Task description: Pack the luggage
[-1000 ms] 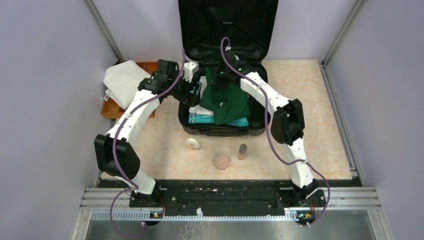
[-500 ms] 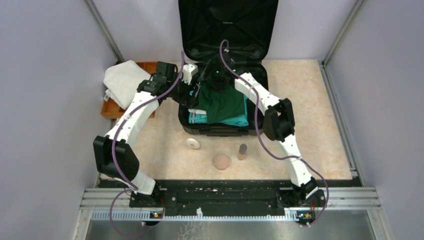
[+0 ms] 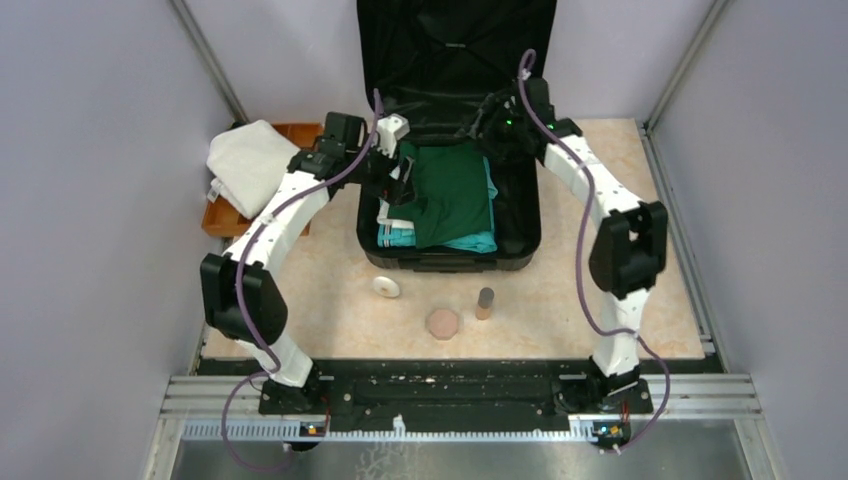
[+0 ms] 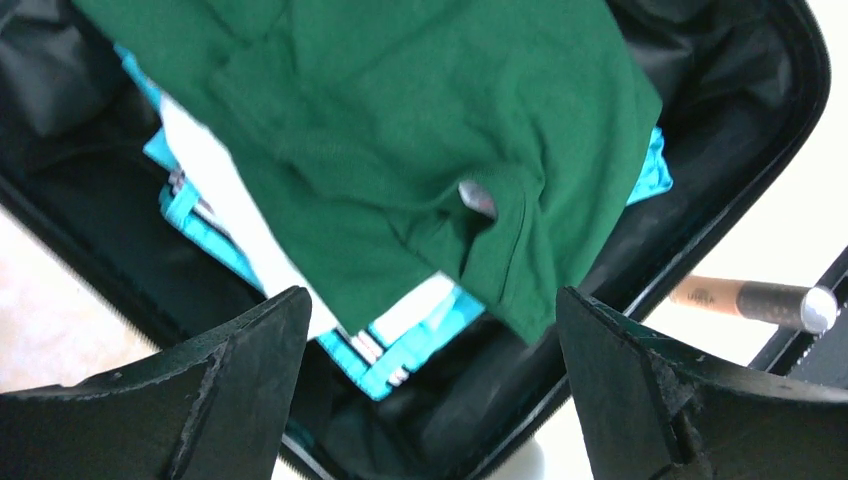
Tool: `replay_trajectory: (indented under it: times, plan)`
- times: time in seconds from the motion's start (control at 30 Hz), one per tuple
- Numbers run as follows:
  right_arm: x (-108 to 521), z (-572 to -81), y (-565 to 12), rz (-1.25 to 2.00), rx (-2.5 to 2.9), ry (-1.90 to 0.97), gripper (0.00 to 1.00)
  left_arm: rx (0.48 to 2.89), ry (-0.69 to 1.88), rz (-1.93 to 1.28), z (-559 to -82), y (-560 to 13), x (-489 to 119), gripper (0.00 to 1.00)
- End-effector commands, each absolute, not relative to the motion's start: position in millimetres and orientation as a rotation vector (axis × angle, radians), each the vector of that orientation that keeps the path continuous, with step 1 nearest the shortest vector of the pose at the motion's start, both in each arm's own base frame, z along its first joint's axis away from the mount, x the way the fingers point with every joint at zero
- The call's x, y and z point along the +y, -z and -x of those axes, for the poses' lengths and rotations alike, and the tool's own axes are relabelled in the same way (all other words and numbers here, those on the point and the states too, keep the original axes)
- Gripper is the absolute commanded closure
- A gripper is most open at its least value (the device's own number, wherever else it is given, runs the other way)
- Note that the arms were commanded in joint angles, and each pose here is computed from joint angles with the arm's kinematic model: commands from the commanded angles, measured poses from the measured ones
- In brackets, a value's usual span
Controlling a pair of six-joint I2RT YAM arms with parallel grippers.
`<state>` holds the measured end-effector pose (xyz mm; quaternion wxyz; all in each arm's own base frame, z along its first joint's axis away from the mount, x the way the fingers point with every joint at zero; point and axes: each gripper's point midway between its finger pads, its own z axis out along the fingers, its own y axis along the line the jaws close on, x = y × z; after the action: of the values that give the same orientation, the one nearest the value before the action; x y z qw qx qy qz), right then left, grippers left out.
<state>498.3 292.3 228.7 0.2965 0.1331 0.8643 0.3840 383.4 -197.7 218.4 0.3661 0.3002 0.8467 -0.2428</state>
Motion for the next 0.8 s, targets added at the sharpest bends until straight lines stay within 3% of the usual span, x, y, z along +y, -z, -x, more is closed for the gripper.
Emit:
replay_trajectory:
  times: [0.0,0.1,0.2,0.43,0.57,0.77]
  plan:
    - [291.5,-457.0,-242.1,-0.218,2.241,-1.133,0.49,2.059,0.652,-0.766,-411.4,-236.1,-233.0,0.02]
    - [294.7,-433.4,-218.0,-0.22,2.259,-1.22,0.65,2.092,0.606,-0.767,-430.7,-209.6,-246.9,0.02]
    - [306.9,-419.5,-195.1,-0.213,2.293,-1.277,0.74,2.167,0.45,-0.743,-456.8,-175.0,-240.9,0.02]
    - [341.9,-406.3,-177.6,-0.11,2.362,-1.273,0.78,2.261,0.117,-0.668,-473.5,-147.4,-185.8,0.02]
    - [353.3,-404.8,-162.6,-0.106,2.404,-1.271,0.79,2.187,-0.045,-0.614,-476.3,-164.3,-157.9,0.02]
    - [355.6,-400.8,-134.5,-0.139,2.462,-1.247,0.79,2.077,-0.056,-0.583,-483.2,-203.5,-153.3,0.02]
